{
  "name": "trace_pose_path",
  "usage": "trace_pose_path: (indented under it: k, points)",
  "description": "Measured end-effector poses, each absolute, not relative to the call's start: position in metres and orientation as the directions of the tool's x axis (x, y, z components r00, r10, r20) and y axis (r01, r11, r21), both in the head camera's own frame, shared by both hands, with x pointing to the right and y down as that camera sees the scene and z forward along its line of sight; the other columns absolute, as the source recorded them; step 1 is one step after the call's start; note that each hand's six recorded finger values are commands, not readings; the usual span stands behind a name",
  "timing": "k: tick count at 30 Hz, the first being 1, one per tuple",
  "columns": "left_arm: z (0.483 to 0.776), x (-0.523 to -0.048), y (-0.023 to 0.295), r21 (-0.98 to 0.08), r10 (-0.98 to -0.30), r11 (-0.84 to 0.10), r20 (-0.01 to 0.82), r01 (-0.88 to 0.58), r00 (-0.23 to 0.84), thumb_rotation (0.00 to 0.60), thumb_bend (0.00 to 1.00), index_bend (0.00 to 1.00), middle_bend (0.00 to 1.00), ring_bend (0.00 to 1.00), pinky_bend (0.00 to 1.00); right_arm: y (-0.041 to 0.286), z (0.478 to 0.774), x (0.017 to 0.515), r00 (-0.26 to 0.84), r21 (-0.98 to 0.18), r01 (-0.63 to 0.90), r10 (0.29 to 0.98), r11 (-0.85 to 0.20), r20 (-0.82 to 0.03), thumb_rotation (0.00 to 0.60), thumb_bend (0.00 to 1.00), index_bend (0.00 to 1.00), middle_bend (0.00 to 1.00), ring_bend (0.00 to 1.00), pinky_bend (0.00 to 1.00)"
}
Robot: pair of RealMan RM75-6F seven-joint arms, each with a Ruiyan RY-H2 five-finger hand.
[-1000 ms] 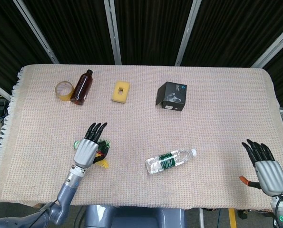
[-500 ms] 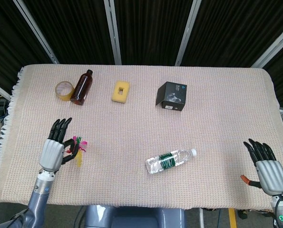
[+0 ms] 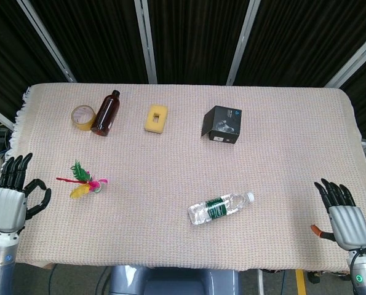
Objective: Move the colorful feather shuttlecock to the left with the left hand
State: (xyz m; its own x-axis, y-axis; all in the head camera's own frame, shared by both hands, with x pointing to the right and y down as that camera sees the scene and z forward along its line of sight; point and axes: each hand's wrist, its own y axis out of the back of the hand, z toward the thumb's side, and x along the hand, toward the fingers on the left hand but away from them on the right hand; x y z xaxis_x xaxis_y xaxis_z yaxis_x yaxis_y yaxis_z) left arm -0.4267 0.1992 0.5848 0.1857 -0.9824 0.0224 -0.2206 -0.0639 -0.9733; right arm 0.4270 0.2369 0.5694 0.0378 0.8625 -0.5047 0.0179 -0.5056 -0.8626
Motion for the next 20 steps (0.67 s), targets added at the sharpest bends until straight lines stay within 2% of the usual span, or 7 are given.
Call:
trace_pose_path:
  k: [4, 6, 8, 11, 17, 20]
  points:
    - [0.573, -0.432, 0.206, -0.96, -0.984, -0.061, 0.012, -0.272, 0.176, 0.525, 0.16, 0.05, 0.0, 0.0, 0.0, 0.238, 0.572, 0.42, 0.05, -0.863, 0.014, 0.863, -0.504, -0.503, 0.6, 0.12, 0.0, 0.0, 0.0, 0.0]
    - [0.569, -0.439, 0.209, -0.967, -0.986, -0.078, 0.038, -0.242, 0.164, 0.528, 0.09, 0.01, 0.0, 0.0, 0.0, 0.238, 0.572, 0.42, 0.049, -0.862, 0.013, 0.862, -0.506, -0.505, 0.6, 0.12, 0.0, 0.0, 0.0, 0.0]
    - [0.566, -0.449, 0.214, -0.978, -0.987, -0.112, 0.088, -0.178, 0.137, 0.528, 0.05, 0.0, 0.0, 0.0, 0.0, 0.238, 0.573, 0.421, 0.046, -0.861, 0.014, 0.86, -0.509, -0.508, 0.6, 0.12, 0.0, 0.0, 0.0, 0.0]
    - [0.557, -0.46, 0.22, -0.978, -0.983, -0.172, 0.163, -0.117, 0.08, 0.528, 0.04, 0.0, 0.0, 0.0, 0.0, 0.239, 0.571, 0.424, 0.042, -0.857, 0.017, 0.857, -0.514, -0.513, 0.6, 0.12, 0.0, 0.0, 0.0, 0.0]
    - [0.525, -0.481, 0.234, -0.942, -0.943, -0.322, 0.328, -0.092, -0.062, 0.524, 0.04, 0.0, 0.0, 0.0, 0.0, 0.242, 0.565, 0.424, 0.051, -0.858, 0.03, 0.858, -0.512, -0.511, 0.6, 0.12, 0.0, 0.0, 0.0, 0.0]
    - [0.522, -0.488, 0.24, -0.925, -0.921, -0.372, 0.378, -0.078, -0.091, 0.528, 0.04, 0.0, 0.0, 0.0, 0.0, 0.244, 0.563, 0.424, 0.054, -0.859, 0.029, 0.859, -0.512, -0.51, 0.6, 0.12, 0.0, 0.0, 0.0, 0.0]
